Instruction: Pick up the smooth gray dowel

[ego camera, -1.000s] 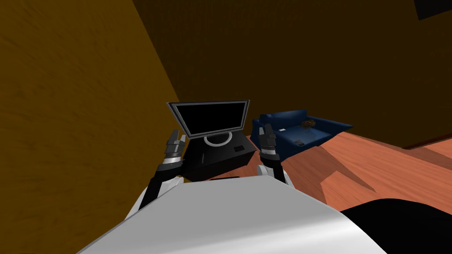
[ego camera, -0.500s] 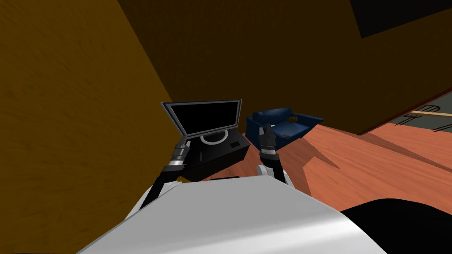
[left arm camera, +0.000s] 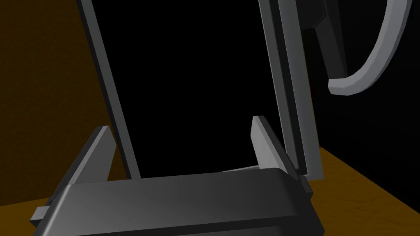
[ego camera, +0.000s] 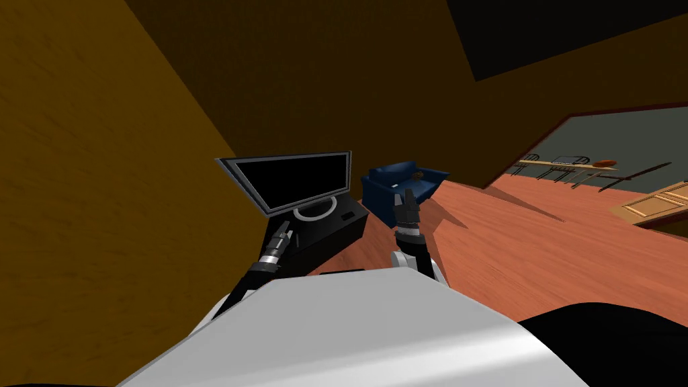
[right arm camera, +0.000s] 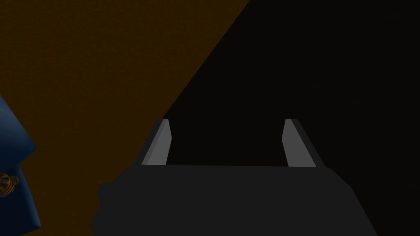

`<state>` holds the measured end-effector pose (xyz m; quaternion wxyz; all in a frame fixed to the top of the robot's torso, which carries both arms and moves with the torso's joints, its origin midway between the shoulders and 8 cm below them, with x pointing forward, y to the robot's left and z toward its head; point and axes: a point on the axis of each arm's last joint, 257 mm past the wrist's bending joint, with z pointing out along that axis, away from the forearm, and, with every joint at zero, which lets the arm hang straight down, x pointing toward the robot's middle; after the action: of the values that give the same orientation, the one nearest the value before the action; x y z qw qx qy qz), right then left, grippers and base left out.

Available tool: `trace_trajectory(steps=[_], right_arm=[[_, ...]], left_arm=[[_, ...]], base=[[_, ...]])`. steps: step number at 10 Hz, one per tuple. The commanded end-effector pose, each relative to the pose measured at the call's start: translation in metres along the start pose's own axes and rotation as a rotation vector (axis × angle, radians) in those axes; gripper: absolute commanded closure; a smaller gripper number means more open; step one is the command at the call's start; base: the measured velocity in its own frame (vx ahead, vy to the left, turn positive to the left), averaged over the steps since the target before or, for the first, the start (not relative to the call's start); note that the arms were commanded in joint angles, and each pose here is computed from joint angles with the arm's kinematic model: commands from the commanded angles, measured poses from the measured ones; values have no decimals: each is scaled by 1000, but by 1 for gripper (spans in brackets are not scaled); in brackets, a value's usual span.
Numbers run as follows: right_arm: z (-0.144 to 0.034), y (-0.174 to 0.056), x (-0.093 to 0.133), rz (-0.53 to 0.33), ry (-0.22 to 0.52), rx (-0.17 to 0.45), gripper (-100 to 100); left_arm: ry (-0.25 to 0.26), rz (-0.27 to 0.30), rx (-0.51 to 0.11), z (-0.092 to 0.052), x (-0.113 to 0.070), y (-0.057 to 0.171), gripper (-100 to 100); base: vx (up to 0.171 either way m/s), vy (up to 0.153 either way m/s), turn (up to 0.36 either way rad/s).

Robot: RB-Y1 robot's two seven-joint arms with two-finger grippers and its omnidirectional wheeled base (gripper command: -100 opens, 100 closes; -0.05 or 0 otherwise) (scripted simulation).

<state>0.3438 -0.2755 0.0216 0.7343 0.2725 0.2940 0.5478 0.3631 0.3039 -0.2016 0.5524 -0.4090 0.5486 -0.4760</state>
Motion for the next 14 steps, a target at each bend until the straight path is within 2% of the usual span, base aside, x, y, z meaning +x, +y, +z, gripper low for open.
trace_trajectory(steps=[1, 3, 4, 5, 6, 7, 8, 9, 10, 11, 12, 14], right_arm=[[0, 0, 0, 0, 0, 0, 0], [0, 0, 0, 0, 0, 0, 0], [0, 0, 0, 0, 0, 0, 0], [0, 0, 0, 0, 0, 0, 0], [0, 0, 0, 0, 0, 0, 0], [0, 0, 0, 0, 0, 0, 0], [0, 0, 0, 0, 0, 0, 0], [0, 0, 0, 0, 0, 0, 0], [0, 0, 0, 0, 0, 0, 0], [0, 0, 0, 0, 0, 0, 0], [0, 0, 0, 0, 0, 0, 0], [0, 0, 0, 0, 0, 0, 0]], left_arm=[[12, -5, -51, -5, 7, 21, -100], [44, -21, -181, -26, 11, 71, -100], [43, -20, -188, -27, 10, 75, -100], [56, -28, -257, -41, 11, 101, -100], [56, -27, -260, -41, 11, 102, -100], [67, -34, -331, -57, 11, 127, -100], [67, -34, -333, -58, 11, 129, -100], [77, -41, -401, -75, 11, 152, -100], [76, -40, -409, -77, 10, 155, -100], [84, -45, -484, -98, 9, 180, -100], [83, -45, -486, -99, 9, 181, -100], [94, -53, -637, -147, 6, 227, -100]], base=[[-52, 15, -114], [-35, 4, -343], [-27, 9, -116], [-16, 0, -237], [-11, 5, -167], [-7, 5, -226], [-6, 8, -174], [-2, 5, -326], [1, 12, -177], [10, 9, -318], [10, 16, -156], [26, 21, -363]])
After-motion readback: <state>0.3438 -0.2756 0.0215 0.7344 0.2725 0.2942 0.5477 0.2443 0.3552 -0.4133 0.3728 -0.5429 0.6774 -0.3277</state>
